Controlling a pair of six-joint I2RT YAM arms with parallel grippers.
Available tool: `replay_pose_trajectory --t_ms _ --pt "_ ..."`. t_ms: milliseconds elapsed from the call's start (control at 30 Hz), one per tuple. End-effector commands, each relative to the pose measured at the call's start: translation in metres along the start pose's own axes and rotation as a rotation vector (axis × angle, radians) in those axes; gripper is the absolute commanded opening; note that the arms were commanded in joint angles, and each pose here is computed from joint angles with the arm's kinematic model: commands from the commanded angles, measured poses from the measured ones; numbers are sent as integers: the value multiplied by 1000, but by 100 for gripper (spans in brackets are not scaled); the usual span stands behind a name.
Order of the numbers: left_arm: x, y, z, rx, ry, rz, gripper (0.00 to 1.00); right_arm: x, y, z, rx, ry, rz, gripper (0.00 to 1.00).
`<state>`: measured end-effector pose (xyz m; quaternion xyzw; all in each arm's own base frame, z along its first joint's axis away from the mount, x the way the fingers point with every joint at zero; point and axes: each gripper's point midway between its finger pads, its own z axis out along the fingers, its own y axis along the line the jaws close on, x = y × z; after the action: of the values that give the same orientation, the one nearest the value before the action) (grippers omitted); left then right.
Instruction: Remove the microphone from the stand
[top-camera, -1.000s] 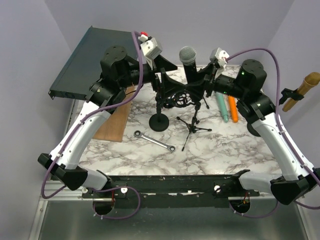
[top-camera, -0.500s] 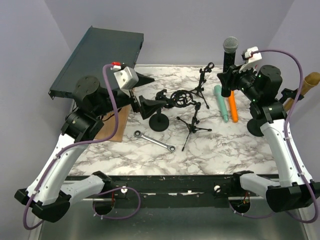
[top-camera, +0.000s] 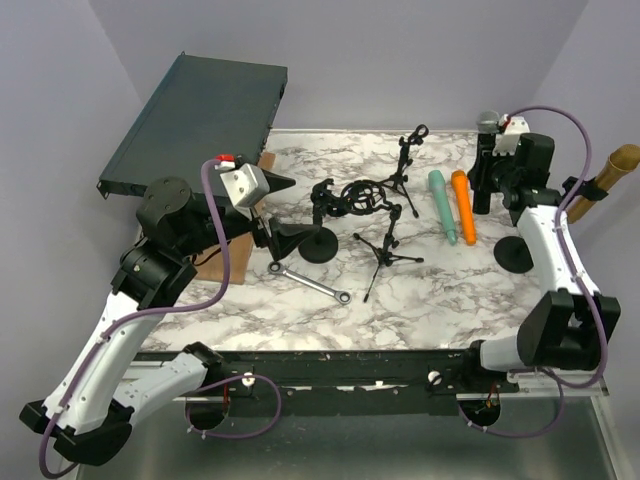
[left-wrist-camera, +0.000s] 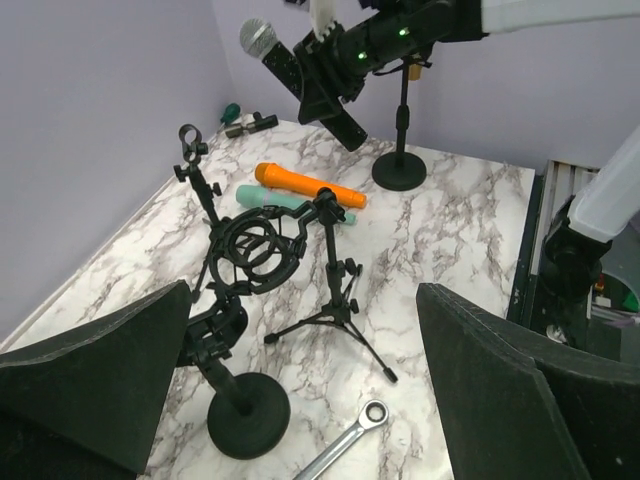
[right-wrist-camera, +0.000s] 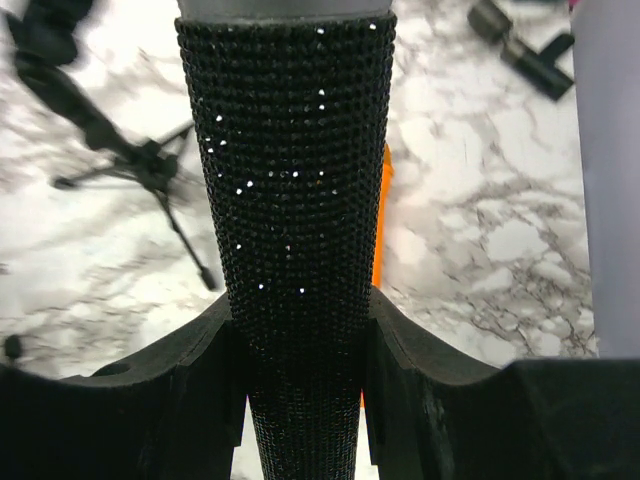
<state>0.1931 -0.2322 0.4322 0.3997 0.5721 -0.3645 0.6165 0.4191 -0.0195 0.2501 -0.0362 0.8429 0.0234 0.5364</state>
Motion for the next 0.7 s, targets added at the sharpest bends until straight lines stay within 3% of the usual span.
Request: replay_pose_trajectory --t_ms 0,300,667 --pt "3 -3 -10 -9 0 23 98 49 -28 33 74 131 -64 1" --pt "3 -10 -18 3 2 32 98 100 -72 92 155 260 -43 1" --pt "11 -9 -23 -13 16 65 99 126 -94 117 168 323 -54 1"
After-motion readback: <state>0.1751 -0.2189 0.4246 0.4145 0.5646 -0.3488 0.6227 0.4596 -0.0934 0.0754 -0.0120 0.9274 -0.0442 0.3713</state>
